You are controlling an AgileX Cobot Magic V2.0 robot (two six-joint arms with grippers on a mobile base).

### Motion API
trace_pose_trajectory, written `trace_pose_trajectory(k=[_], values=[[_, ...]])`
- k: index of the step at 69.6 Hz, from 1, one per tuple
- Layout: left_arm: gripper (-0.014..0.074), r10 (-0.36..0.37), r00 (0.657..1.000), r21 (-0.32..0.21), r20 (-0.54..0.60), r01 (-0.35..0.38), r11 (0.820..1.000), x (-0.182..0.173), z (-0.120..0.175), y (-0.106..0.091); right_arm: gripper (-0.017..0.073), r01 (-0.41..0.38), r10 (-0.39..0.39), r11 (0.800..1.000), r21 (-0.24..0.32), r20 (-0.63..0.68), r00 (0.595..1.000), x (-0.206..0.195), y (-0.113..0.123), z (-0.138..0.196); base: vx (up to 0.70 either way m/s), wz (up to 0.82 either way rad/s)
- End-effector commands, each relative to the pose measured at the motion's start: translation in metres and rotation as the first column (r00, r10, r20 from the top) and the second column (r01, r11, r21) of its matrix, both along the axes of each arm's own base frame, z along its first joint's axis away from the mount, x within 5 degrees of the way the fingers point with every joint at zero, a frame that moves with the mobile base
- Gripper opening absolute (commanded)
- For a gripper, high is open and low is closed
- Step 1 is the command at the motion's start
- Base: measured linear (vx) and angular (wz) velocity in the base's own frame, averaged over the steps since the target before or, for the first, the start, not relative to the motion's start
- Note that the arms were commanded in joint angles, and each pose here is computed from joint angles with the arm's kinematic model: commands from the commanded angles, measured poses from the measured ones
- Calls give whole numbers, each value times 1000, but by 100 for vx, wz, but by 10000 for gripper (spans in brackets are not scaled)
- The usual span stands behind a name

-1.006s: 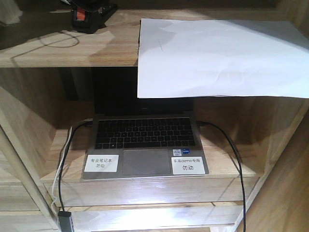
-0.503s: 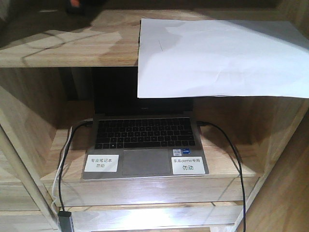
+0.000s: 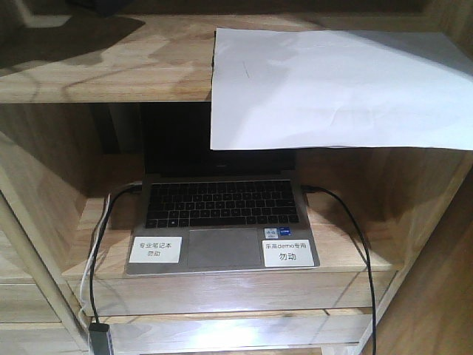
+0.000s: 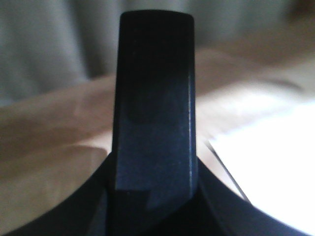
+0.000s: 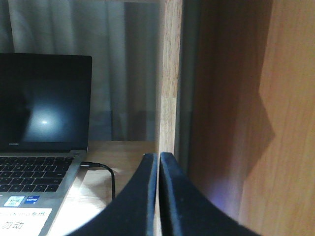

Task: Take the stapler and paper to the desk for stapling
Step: 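Reach the left gripper to the black stapler on the shelf and grasp it, then lift the black stapler off the shelf with the left gripper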

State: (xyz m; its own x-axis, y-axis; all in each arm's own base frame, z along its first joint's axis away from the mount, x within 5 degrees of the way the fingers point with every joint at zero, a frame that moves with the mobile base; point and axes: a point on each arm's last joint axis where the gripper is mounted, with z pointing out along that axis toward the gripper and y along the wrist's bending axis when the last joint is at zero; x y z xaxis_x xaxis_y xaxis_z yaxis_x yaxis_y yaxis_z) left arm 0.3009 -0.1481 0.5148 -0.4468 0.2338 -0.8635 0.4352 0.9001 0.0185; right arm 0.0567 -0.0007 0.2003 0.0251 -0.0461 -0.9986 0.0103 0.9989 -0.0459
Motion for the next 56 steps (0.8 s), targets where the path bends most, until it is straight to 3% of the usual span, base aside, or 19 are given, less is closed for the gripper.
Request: trace_pose_trajectory(k=[1,11,27,43,56], values=[[-8,-10,987,-70,161,22,997,-35,32,15,-9,-4,4,1000,-1,83,997,-1,1,6,0,0],[-8,-25,979,-83,202,43,996,-69,30,30,-9,-4,4,1000,-1,83,997,-1,1,6,0,0],[-8,-112,971,-82,211,132,988,-130,4,53,-9,-4,4,1000,-1,83,997,-1,1,6,0,0],[-8,-195,954,-2,227,200,980,-184,-36,76,-9,-4,4,1000,-1,83,997,-1,1,6,0,0],[-8,-187,939,-51,288,210,976,-226,-63,96,-9,-4,4,1000,-1,82,997,-1,1,6,0,0]])
